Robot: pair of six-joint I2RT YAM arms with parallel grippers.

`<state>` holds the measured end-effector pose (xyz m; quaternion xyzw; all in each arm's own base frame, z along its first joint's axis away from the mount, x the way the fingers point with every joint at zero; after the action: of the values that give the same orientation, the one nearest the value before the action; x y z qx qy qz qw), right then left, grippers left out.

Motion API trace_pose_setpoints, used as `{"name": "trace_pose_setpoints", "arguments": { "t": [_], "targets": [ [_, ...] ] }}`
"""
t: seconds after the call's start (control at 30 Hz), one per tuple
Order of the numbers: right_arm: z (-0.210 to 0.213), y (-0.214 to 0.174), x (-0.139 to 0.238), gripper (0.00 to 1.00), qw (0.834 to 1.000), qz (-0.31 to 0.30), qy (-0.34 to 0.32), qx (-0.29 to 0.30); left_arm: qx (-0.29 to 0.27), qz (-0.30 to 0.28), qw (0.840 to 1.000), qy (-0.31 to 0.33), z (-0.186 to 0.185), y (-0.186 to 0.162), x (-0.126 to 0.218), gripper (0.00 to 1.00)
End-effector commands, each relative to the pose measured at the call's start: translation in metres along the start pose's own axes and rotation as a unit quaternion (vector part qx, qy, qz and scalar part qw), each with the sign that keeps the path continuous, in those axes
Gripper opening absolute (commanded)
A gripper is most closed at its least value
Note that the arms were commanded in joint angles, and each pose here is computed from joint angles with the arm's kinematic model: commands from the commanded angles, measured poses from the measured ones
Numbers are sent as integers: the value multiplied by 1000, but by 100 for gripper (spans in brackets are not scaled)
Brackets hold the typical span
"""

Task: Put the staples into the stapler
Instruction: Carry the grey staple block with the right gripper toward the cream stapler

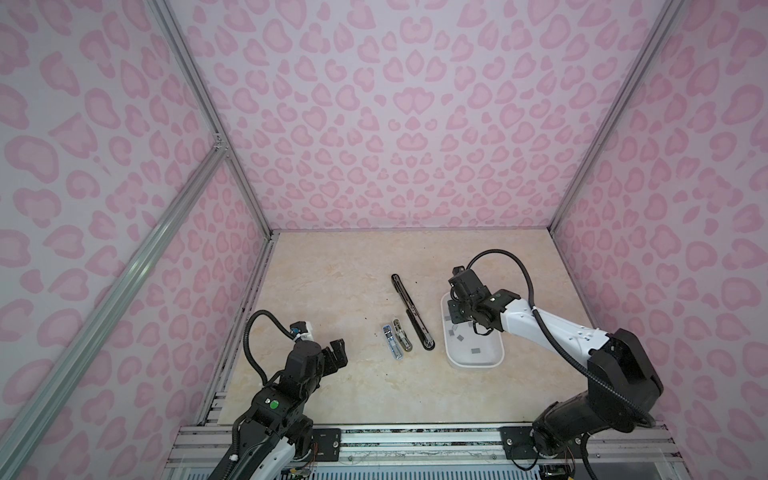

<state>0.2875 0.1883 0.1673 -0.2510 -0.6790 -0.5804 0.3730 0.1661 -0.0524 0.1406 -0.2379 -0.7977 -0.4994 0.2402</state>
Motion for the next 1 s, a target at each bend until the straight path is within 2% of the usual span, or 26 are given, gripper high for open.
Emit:
{"name": "trace_pose_setpoints", "arguments": {
  "t": [0.0,0.17,0.27,0.4,0.6,0.77,0.97],
  "targets": [
    [17,4,16,14,998,-59,-7,-2,-4,21,1000,-21,-6,-4,-2,97],
    [60,2,39,13,991,-130,31,6,-2,27,1000,-10,-4,-5,-5,97],
    [88,-7,38,13,986,-154,64,11,0,34,999,-14,-5,-7,-5,97],
    [116,-23,29,13,982,-158,103,16,6,34,999,-24,-5,-9,-4,97],
    [146,-42,15,12,979,-149,126,55,9,21,999,-42,-6,-9,0,97],
    [156,-53,0,12,978,-141,146,52,7,17,998,-55,-8,-9,1,97],
    [158,-57,-10,12,979,-137,140,54,-8,20,995,-95,-17,-10,1,97]
  ]
}}
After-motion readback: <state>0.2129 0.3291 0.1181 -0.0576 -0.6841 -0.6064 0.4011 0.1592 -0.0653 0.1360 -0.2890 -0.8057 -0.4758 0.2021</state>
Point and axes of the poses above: each gripper's point midway between its finger pads, its own x axis back along the fingers, its own z axis along the line the jaws close on, y = z × x, the point moved 6 cm from there along x, back along the fingers
